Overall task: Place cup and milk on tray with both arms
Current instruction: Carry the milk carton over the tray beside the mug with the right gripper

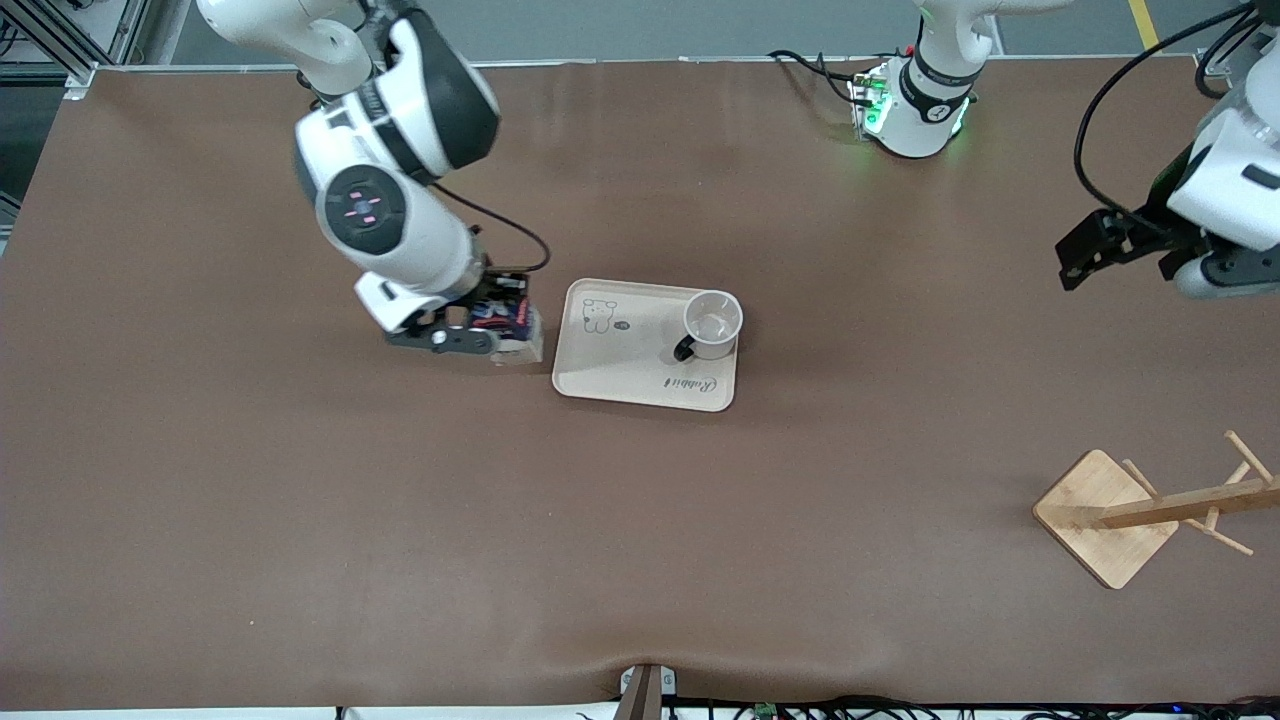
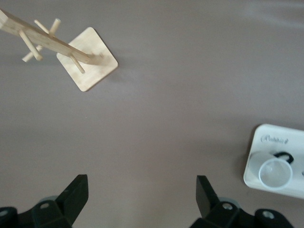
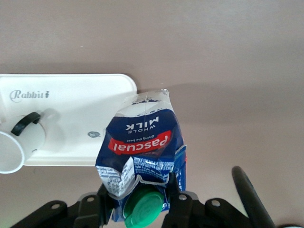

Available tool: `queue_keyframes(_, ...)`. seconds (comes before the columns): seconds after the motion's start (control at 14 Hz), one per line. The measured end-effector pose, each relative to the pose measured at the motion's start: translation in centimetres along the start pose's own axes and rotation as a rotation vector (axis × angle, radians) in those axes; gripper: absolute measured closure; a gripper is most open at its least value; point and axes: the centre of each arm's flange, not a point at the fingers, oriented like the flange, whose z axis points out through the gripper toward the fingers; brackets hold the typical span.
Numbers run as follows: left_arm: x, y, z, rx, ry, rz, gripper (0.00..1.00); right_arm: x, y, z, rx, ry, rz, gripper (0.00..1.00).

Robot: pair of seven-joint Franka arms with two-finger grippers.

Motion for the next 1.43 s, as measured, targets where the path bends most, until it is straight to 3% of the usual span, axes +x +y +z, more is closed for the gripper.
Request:
queue_keyframes(0.36, -3.4, -2.2, -0.4, -0.056, -0.019, -0.014, 0.00, 0.5, -1.6, 2.1, 0.005, 0.021, 0.007, 0.52)
queue_keyframes(0.64, -4.5, -3.0, -0.2, -0.055, -0.025, 0.007, 0.00, -1.1, -5.0, 5.0, -0.013, 0.021, 0.027, 0.52)
queue_keyframes(0.86, -4.5, -3.2, -0.1, -0.040, -0.025, 0.024, 0.00, -1.6, -6.1, 6.5, -0.024, 0.008, 0.025, 0.52)
queue_keyframes(1.43, -4.7, -3.1, 0.0, -0.038, -0.035, 0.027, 0.00, -2.3, -7.6, 8.1, 0.038, -0.051, 0.047, 0.52)
